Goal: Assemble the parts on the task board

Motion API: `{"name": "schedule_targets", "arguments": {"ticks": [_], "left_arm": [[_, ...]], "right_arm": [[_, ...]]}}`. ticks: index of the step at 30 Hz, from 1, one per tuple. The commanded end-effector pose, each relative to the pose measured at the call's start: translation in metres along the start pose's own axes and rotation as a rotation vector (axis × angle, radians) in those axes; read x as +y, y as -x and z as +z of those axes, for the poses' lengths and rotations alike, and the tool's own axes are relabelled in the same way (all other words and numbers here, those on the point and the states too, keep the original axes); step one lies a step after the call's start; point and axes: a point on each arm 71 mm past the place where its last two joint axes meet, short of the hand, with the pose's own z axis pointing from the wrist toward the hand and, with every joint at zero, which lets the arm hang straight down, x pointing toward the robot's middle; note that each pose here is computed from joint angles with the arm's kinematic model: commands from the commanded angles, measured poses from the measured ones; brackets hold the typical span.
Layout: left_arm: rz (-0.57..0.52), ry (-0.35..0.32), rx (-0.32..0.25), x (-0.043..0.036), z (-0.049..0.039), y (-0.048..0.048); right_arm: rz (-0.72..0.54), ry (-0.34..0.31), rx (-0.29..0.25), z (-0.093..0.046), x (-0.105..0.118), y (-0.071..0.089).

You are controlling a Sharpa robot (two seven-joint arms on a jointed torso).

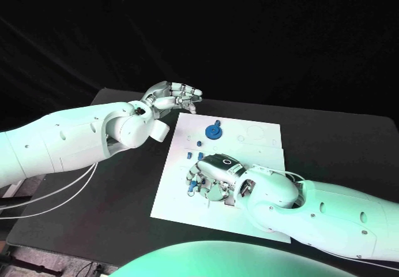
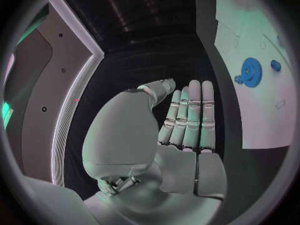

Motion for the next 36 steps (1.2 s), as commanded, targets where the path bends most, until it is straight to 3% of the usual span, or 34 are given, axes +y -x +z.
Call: {"name": "schedule_targets", "arguments": {"ticks": [1, 19, 36], "left_arm": [[-0.003, -0.007, 0.022, -0.0008, 0.0006, -0.0028], [0.002, -0.005, 0.022, -0.0006, 0.0002, -0.0019], [0.004, -0.002, 0.022, -0.0004, -0.0003, -0.0011]], "right_arm": [[-0.017, 0.011, 0.037, 0.0005, 0.0014, -0.0040], [-0.014, 0.012, 0.057, 0.0002, 0.0024, -0.0092], [0.004, 0.027, 0.006, -0.0040, 0.0063, -0.0078]]}}
